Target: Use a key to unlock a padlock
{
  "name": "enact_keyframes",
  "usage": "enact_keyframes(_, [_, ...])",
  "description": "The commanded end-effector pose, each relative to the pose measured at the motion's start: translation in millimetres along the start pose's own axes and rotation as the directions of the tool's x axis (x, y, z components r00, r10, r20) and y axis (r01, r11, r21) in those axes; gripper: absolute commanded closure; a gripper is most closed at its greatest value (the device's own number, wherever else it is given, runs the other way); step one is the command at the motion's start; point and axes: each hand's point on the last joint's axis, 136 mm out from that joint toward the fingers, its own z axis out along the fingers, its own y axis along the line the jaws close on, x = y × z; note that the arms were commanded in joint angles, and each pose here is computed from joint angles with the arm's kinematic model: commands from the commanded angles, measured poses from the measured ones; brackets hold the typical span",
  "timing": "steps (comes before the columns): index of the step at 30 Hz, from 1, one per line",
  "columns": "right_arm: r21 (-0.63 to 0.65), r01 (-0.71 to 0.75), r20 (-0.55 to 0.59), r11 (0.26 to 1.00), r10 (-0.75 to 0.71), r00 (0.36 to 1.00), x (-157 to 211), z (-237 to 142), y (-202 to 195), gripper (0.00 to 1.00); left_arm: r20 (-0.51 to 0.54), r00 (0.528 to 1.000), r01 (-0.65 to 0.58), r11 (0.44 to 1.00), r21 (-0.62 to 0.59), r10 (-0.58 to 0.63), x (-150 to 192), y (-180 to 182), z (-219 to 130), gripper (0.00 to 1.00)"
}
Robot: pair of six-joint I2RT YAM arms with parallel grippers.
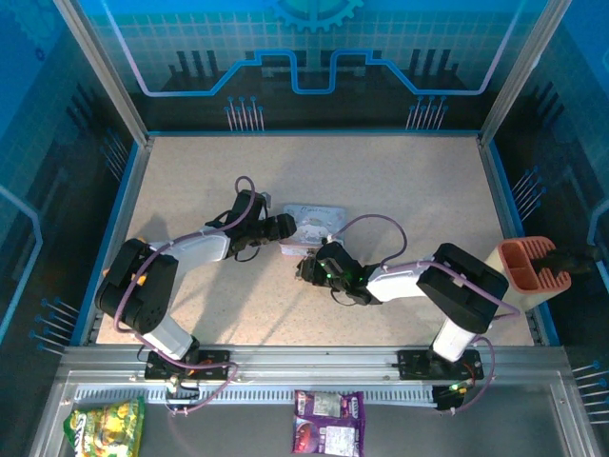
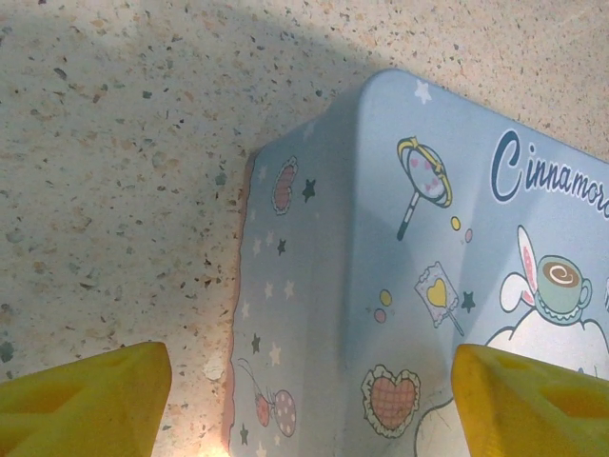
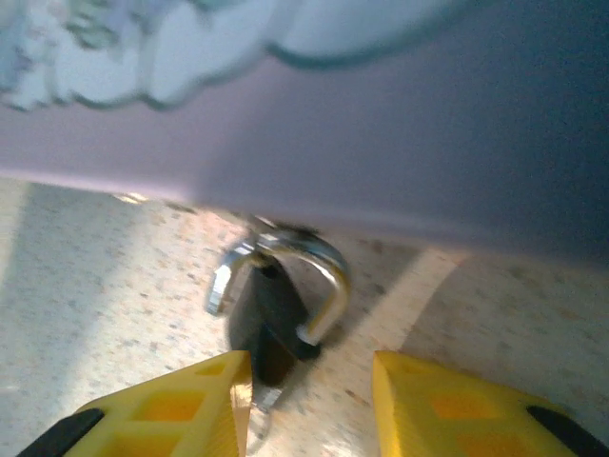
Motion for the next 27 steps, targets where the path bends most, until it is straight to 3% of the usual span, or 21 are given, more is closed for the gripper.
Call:
enact_keyframes(1, [-0.105, -0.021, 0.086, 0.994, 0.030, 0.996, -20, -4, 23, 0.63, 0.003, 1.000, 0.020, 1.000, -0.004, -0.020, 4, 2, -1, 0.22])
enact_keyframes(21, [-0.030, -0.030, 0.024, 0.999, 0.030, 0.999, -2, 16, 8, 0.68, 0.014, 1.000, 0.028, 1.000, 0.002, -0.028, 2, 0, -5, 0.23])
enact_keyframes(27, [-0.047, -0.035, 0.032, 0.998, 0.037, 0.999, -3, 16, 10, 0.79, 0.011, 1.000, 0.027, 1.000, -0.006, -0.027, 2, 1, -7, 0.23])
